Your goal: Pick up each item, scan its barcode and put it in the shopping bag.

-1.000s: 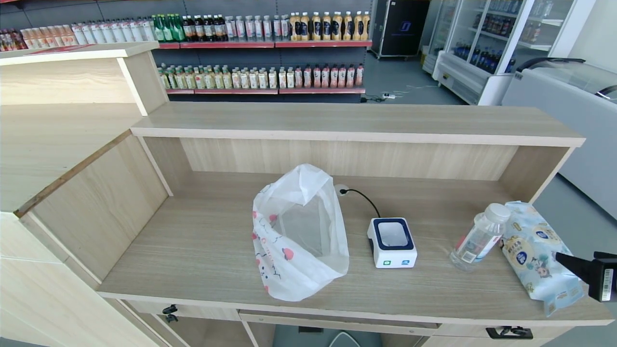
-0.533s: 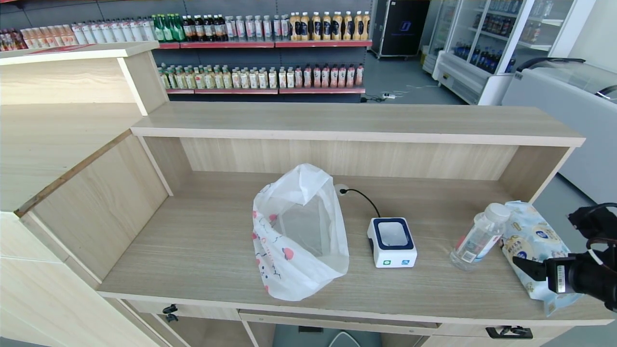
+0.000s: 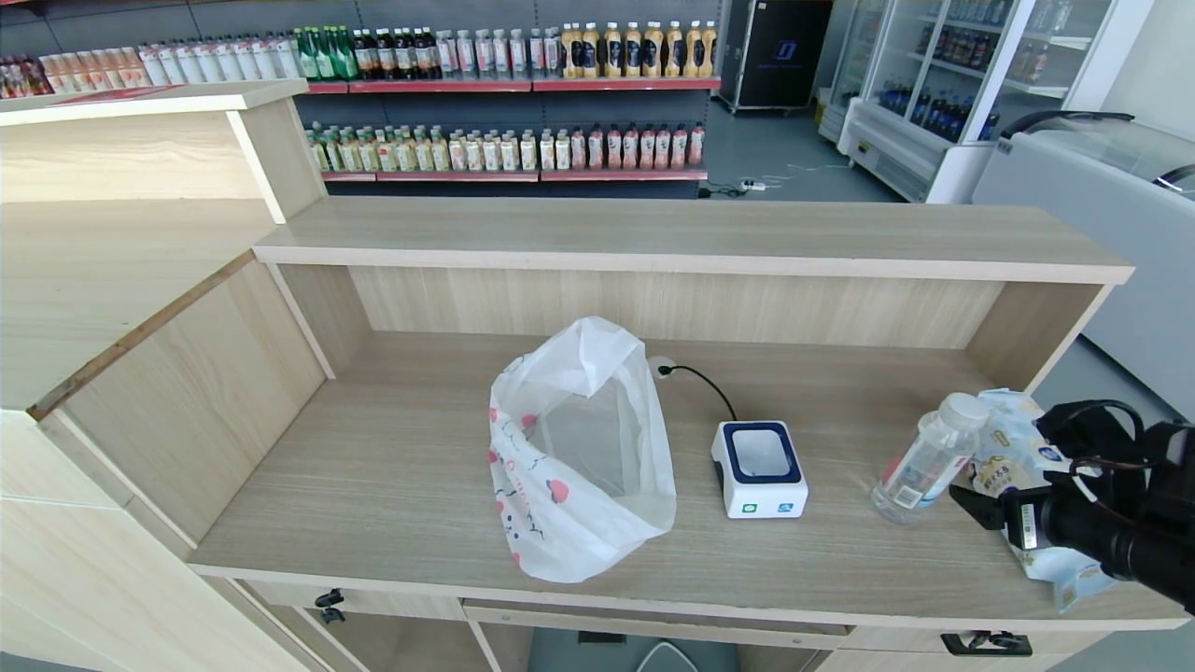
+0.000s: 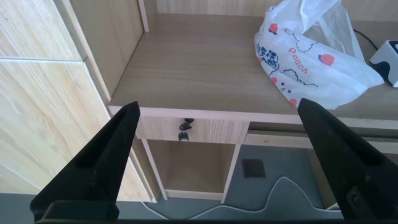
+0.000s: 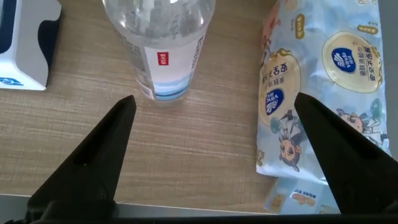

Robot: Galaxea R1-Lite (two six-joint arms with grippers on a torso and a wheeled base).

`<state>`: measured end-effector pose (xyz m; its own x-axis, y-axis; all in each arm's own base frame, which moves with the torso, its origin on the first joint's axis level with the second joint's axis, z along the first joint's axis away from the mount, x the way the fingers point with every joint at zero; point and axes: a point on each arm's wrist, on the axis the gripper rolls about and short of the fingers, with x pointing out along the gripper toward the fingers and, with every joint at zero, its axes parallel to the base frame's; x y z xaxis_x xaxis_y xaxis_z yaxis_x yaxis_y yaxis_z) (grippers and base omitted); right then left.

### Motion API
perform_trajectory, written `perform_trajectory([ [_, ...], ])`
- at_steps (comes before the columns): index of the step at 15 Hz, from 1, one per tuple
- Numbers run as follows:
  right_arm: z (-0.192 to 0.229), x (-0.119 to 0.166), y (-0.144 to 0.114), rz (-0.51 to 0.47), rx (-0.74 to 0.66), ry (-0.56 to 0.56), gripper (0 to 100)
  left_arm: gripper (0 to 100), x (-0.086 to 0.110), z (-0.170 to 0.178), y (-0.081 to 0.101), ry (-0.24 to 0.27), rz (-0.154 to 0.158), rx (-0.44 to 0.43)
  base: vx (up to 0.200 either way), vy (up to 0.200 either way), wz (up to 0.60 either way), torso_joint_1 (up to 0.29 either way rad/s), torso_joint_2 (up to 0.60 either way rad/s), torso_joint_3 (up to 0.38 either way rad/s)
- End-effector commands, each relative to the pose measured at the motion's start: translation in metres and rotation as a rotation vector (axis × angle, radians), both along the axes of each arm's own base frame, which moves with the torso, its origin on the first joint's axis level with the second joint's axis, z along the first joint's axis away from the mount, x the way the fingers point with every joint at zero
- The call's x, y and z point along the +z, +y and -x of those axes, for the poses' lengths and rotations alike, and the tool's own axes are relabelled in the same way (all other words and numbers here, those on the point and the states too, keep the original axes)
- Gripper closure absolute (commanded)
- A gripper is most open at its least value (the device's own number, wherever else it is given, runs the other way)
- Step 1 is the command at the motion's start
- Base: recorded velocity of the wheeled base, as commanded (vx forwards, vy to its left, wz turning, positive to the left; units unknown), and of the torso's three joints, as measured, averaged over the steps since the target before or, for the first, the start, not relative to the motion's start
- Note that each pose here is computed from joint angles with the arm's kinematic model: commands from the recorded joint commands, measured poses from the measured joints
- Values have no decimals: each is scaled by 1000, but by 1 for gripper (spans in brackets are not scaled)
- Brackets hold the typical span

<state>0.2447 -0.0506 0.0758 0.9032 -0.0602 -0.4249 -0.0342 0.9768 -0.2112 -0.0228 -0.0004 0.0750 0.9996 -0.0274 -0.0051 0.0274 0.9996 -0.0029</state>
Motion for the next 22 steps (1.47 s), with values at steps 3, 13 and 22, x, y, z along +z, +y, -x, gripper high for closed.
perform_trajectory([
  [3,-17,-26,-1,-17,94,9,0,0,0,0,0,0,0,1,0,0,0,0,0,0],
  [13,-61,-50,22,-23,256,-80,0,0,0,0,0,1,0,0,0,0,0,0,0,0],
  [22,-76,-55,27,-13,277,-111,0,0,0,0,0,1,0,0,0,0,0,0,0,0],
])
